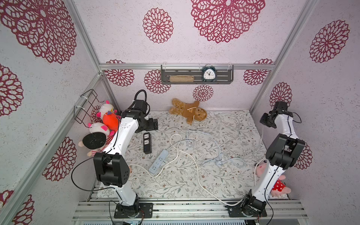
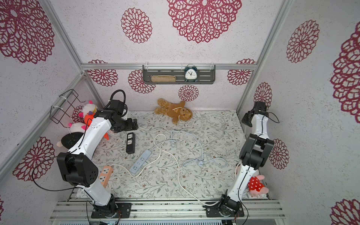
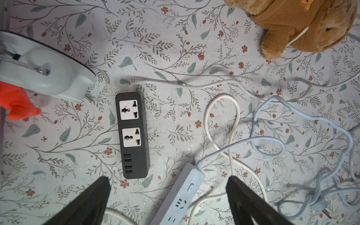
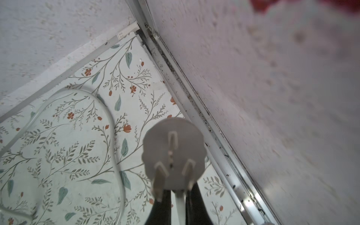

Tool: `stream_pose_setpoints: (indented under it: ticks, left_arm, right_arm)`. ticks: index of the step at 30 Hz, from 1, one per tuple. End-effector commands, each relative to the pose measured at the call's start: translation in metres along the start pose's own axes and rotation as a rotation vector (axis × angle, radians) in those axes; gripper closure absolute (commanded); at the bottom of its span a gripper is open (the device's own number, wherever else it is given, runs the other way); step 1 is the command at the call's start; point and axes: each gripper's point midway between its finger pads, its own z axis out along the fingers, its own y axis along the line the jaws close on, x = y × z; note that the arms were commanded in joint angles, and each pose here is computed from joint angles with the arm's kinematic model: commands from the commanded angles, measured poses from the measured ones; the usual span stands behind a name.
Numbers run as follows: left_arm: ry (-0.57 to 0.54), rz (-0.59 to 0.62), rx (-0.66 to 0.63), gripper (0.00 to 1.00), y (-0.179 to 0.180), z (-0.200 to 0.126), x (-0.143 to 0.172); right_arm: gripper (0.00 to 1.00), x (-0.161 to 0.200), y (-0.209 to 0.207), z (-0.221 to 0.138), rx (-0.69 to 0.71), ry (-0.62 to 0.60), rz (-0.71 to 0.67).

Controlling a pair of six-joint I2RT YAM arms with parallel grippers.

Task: Unwrap the cord wrapped around the power strip
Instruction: Adjust the power cord at the center of the board.

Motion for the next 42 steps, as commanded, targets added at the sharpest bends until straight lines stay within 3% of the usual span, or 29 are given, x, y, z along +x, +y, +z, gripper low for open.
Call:
stream_pose_setpoints:
  ticks: [1, 11, 13, 15, 17, 21, 26, 30, 42]
  left_arm:
    - [-0.047, 0.001, 0.014, 0.03, -0.005, -0.014, -0.006]
    - [-0.042, 0.012, 0.021, 0.03, -0.011, -0.012, -0.004]
    - [-0.046, 0.034, 0.003, 0.03, -0.011, -0.013, -0.005]
    - [-0.045, 0.04, 0.001, 0.03, -0.011, -0.014, -0.004]
    - [-0.046, 0.042, 0.004, 0.03, -0.011, -0.014, -0.004]
    - [-0.052, 0.041, 0.019, 0.03, -0.015, -0.015, -0.006]
    - [-0.062, 0.051, 0.038, 0.03, -0.019, -0.014, -0.008]
    - [-0.059, 0.065, 0.049, 0.03, -0.022, -0.011, -0.012]
    - [-0.056, 0.056, 0.048, 0.03, -0.02, -0.014, -0.006]
  right_arm:
    - [1.0, -0.01, 0.017, 0.008, -0.048, -0.013, -0.042]
    - [1.0, 0.067, 0.061, 0.063, -0.081, 0.214, -0.156]
    - [0.91, 0.072, 0.06, 0.059, -0.08, 0.23, -0.139]
    - [0.7, 0.074, 0.057, 0.046, -0.069, 0.225, -0.122]
    - [0.54, 0.071, 0.051, 0.028, -0.042, 0.202, -0.109]
    - [0.42, 0.077, 0.015, -0.01, 0.081, 0.18, -0.062]
    - [0.43, 0.118, -0.048, -0.042, 0.211, 0.203, 0.053]
    - [0.47, 0.151, -0.083, -0.046, 0.243, 0.227, 0.128]
    - [0.51, 0.193, -0.104, -0.009, 0.249, 0.326, 0.168]
